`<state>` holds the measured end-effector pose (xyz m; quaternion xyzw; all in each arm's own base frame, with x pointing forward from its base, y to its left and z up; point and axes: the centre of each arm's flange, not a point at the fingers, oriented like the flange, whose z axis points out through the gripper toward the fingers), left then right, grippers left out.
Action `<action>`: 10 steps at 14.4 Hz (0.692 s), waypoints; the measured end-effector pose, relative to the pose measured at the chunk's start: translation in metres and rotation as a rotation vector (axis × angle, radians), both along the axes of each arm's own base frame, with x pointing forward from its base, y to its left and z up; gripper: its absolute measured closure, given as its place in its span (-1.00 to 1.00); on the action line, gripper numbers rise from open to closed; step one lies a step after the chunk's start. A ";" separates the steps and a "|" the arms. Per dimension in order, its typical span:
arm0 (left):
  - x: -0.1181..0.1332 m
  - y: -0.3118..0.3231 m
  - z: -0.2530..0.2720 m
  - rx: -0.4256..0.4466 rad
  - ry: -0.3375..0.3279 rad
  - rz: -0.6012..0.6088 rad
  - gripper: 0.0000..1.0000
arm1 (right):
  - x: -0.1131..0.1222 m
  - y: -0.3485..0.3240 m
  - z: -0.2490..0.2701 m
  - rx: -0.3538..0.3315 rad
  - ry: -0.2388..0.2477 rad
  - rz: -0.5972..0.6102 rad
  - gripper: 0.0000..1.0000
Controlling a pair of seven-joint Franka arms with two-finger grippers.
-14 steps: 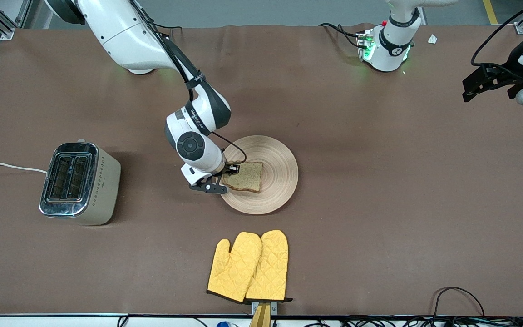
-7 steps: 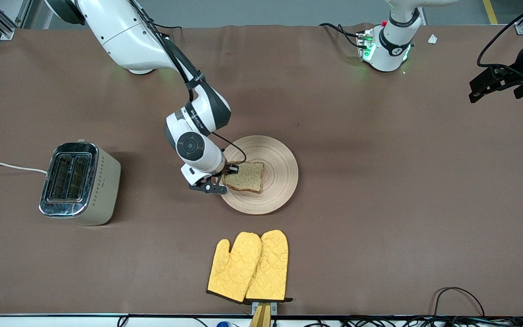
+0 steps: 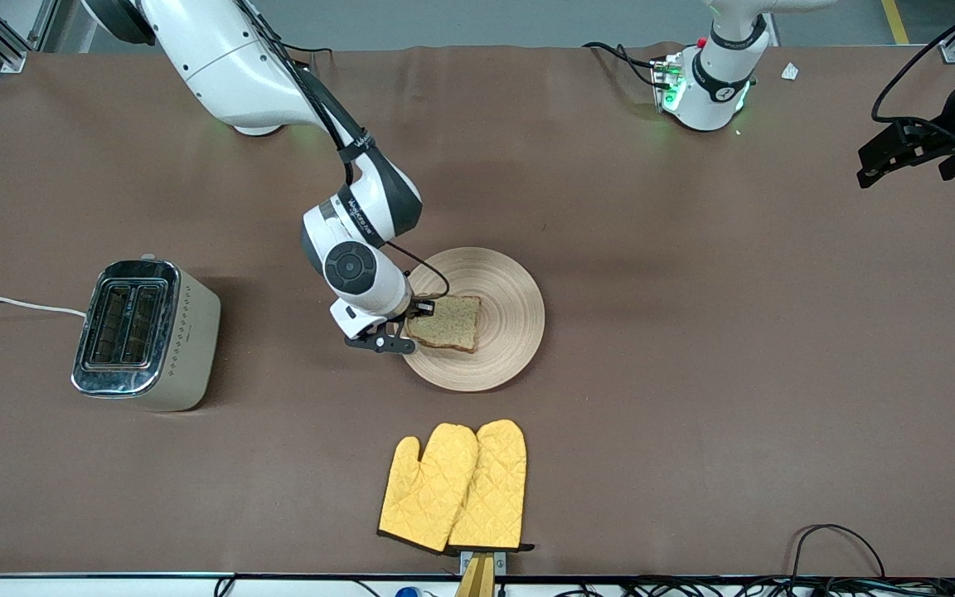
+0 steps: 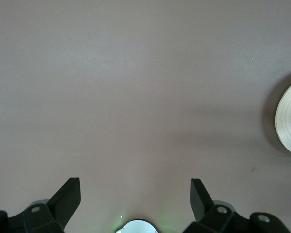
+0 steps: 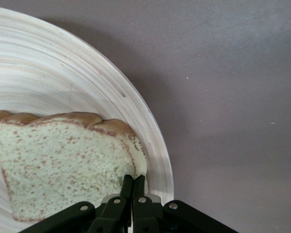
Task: Move plate and put bread in toaster
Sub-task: 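Lift the bread with the right gripper and carry it to the toaster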
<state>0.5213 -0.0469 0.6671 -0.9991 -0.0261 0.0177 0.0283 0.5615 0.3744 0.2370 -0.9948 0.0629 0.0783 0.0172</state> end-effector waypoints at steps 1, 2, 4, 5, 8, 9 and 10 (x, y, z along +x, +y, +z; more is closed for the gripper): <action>0.000 0.000 0.000 0.000 0.000 0.000 -1.00 | 0.002 -0.001 0.014 -0.024 0.010 0.015 0.95; 0.000 0.000 0.000 0.000 0.000 -0.001 -1.00 | 0.006 -0.003 0.034 -0.062 0.020 0.037 0.95; 0.000 -0.001 0.000 0.000 0.000 -0.001 -1.00 | 0.015 -0.015 0.084 -0.186 0.032 0.087 0.95; 0.000 -0.001 0.000 0.000 0.000 -0.002 -1.00 | 0.021 -0.024 0.111 -0.253 0.036 0.106 0.95; 0.000 -0.001 0.000 0.000 0.000 -0.001 -1.00 | 0.027 -0.049 0.165 -0.422 0.051 0.190 0.95; 0.000 -0.001 0.000 0.000 0.000 -0.001 -1.00 | 0.030 -0.058 0.172 -0.493 0.047 0.227 0.95; 0.000 0.000 0.000 0.000 0.000 -0.001 -1.00 | 0.032 -0.067 0.177 -0.573 0.041 0.269 0.95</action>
